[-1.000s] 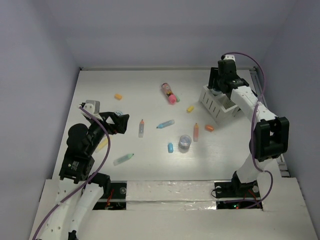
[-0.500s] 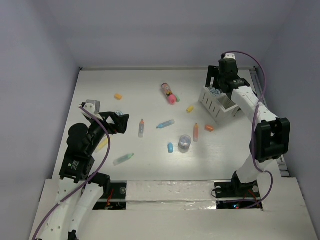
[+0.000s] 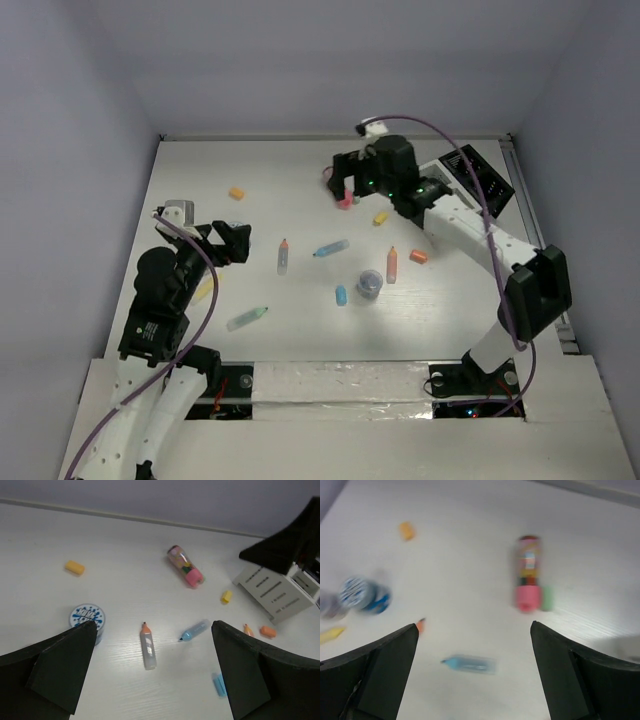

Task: Sort the stationery into containers
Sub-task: Place the stationery in the storage box, then pick up the stationery from the center of the board.

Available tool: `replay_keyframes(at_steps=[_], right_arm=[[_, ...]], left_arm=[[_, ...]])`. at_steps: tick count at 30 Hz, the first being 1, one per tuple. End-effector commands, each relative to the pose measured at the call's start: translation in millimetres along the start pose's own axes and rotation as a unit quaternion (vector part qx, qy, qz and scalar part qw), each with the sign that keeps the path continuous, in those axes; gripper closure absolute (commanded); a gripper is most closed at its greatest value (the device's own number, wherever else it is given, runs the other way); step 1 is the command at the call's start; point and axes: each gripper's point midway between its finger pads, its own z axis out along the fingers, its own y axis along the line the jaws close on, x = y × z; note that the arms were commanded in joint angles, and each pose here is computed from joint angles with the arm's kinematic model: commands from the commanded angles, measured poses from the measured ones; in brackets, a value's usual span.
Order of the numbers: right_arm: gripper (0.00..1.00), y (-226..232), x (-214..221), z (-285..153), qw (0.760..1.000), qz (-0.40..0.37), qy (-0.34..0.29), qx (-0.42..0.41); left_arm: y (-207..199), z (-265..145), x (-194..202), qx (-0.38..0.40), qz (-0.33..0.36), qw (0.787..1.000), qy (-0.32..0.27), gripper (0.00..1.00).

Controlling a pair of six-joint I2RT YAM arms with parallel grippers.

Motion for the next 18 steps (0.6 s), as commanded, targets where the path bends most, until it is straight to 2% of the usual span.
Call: replay_keyframes(at_steps=[1,2,4,5,7,8,11,12,13,16,18], right_arm=[[0.00,79.7,4.8,11.0,0.992,-0.015,-0.010,-0.122],[0.00,110.7,16.0,17.3,0.988,-0.030,-0.001,-0.152],[0.00,142.9,25.9,25.1,0.981,-0.055,0.005,-0.184],[0.00,166.0,53.1,36.8,0.977,-0.076,0.030,-0.197],[0.00,186.6,51.3,47.5,0.976,-0.093,0.034,-0.194],[0.00,199.7,77.4,60.3,0.973,-0.106,0.059,-0.199],[0.00,227.2,83.6,69.8,0.967,-0.121,0.064,-0.214],[0.00,236.8,108.3,76.9,0.963,-0.134,0.088,-0.217],[0.00,247.9,100.3,78.3,0.962,-0.137,0.079,-0.223],[0.00,266.8,132.0,89.0,0.953,-0.157,0.103,-0.236],[0.00,275.8,132.5,94.2,0.952,-0.162,0.103,-0.240]], left_arm=[[23.2,-6.8,-25.0,-0.079,-0.014,0.996,-0.048,0.01],[38.7,-12.1,-29.7,-0.125,-0.020,0.990,-0.061,0.01],[52.6,-19.6,-38.3,-0.169,-0.043,0.981,-0.083,0.01],[58.3,-23.5,-38.8,-0.187,-0.049,0.977,-0.087,0.01],[72.9,-31.5,-43.8,-0.232,-0.073,0.964,-0.106,0.01],[81.4,-37.0,-43.5,-0.258,-0.078,0.957,-0.111,0.01],[89.7,-45.9,-47.2,-0.287,-0.095,0.945,-0.126,0.01],[90.9,-47.4,-47.5,-0.291,-0.096,0.943,-0.128,0.01],[91.6,-48.6,-48.6,-0.293,-0.102,0.941,-0.132,0.01],[96.4,-52.5,-49.3,-0.309,-0.108,0.935,-0.137,0.01],[103.6,-61.0,-51.2,-0.335,-0.122,0.922,-0.149,0.01]])
